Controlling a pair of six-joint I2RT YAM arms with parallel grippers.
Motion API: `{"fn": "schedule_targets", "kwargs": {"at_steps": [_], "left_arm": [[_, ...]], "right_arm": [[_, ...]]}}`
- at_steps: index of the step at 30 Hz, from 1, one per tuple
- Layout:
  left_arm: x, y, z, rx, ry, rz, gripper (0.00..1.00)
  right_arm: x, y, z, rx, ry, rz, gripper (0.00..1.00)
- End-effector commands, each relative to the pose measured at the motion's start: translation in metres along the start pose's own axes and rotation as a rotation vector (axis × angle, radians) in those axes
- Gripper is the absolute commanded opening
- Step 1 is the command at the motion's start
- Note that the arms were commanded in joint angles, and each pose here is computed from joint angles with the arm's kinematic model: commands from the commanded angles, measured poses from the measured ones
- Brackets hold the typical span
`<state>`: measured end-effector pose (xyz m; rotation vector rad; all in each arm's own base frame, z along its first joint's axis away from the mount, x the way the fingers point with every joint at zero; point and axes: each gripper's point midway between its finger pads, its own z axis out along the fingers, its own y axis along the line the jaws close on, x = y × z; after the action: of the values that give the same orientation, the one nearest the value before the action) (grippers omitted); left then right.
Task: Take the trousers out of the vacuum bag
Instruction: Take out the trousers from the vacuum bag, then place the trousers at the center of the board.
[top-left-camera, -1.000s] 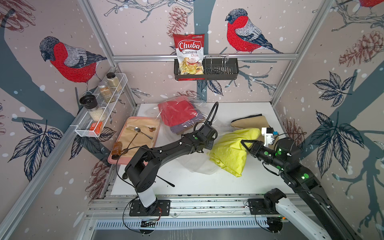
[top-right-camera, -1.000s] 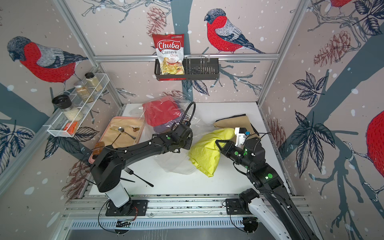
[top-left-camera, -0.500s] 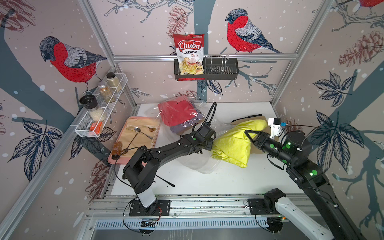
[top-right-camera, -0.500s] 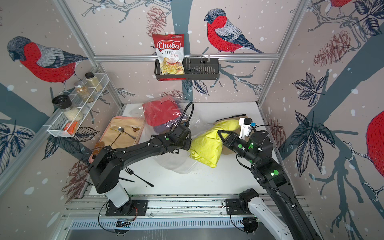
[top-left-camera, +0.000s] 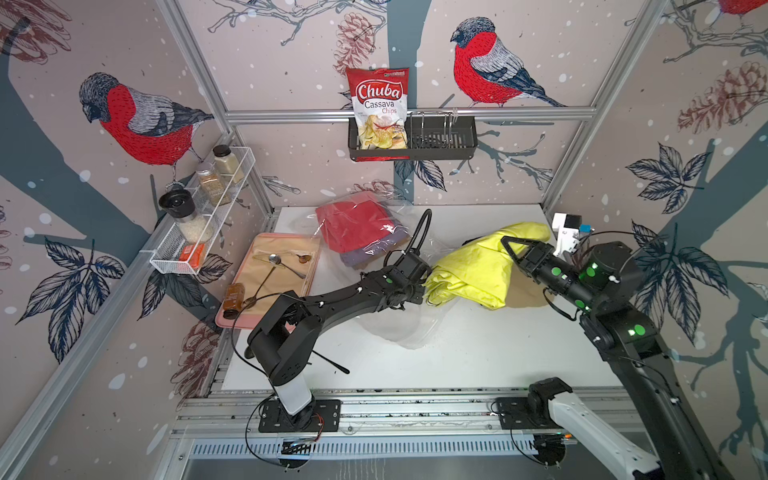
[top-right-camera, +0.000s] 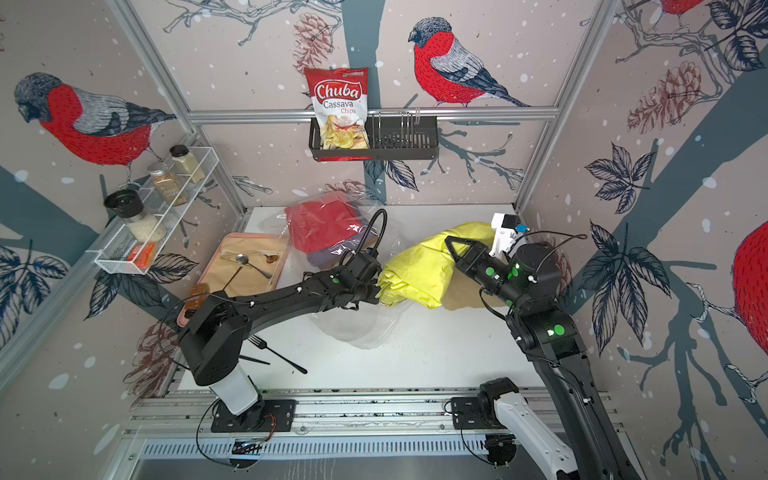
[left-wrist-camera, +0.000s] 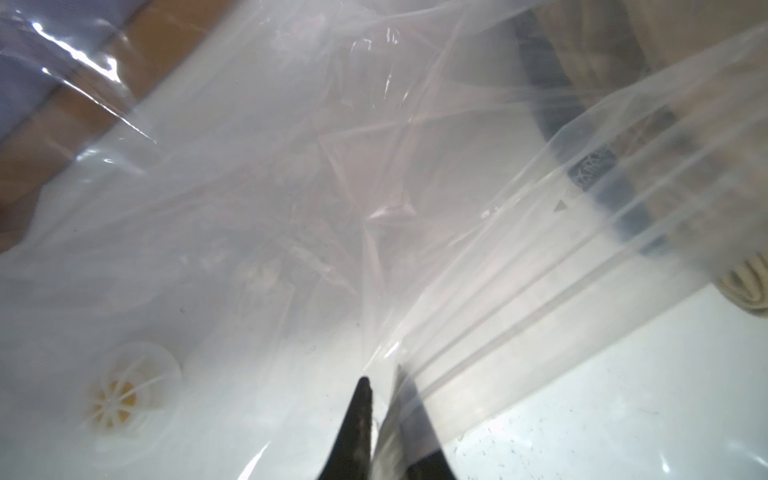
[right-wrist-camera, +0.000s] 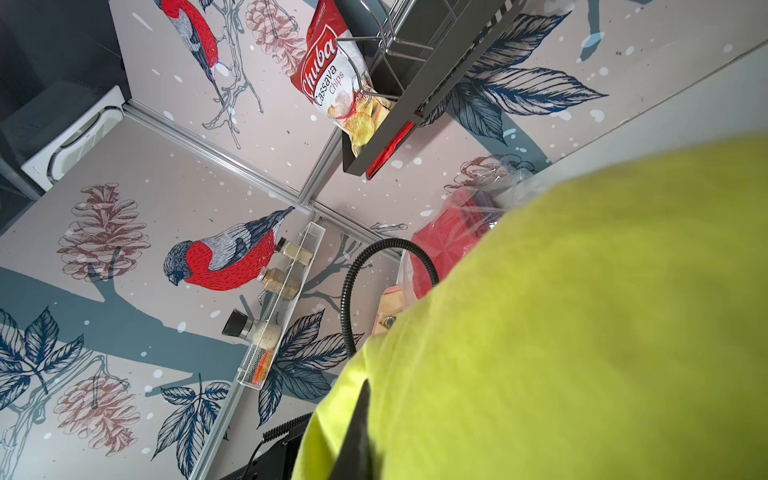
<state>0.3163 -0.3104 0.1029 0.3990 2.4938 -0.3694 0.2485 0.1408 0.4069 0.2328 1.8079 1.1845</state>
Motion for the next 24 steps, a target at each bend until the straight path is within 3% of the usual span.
{"fn": "schedule_targets", "kwargs": {"at_steps": [1,6,12,16,22,24], "left_arm": [[-0.003,0.004,-0.006,-0.008,-0.010,-0.019,0.21],[-0.009,0.012,-0.021,-0.020,-0.037,-0.042,0.36],[-0.020,0.018,-0.049,0.023,-0.088,-0.073,0.36],[-0.028,-0.009,-0.077,0.198,-0.130,-0.047,0.31],[-0.024,-0.053,-0.105,0.499,-0.162,-0.075,0.02],[-0.024,-0.063,-0.111,0.568,-0.178,-0.100,0.00]], "right_arm": [[-0.039,0.040,-0.006,-0.145,-0.137,-0.108,0.00],[-0.056,0.032,-0.003,-0.141,-0.159,-0.099,0.00],[-0.079,0.029,-0.004,-0.154,-0.185,-0.100,0.00],[-0.087,0.016,-0.004,-0.135,-0.193,-0.092,0.00],[-0.094,0.000,-0.002,-0.126,-0.201,-0.073,0.00],[-0.096,-0.004,-0.002,-0.124,-0.202,-0.070,0.00]]}}
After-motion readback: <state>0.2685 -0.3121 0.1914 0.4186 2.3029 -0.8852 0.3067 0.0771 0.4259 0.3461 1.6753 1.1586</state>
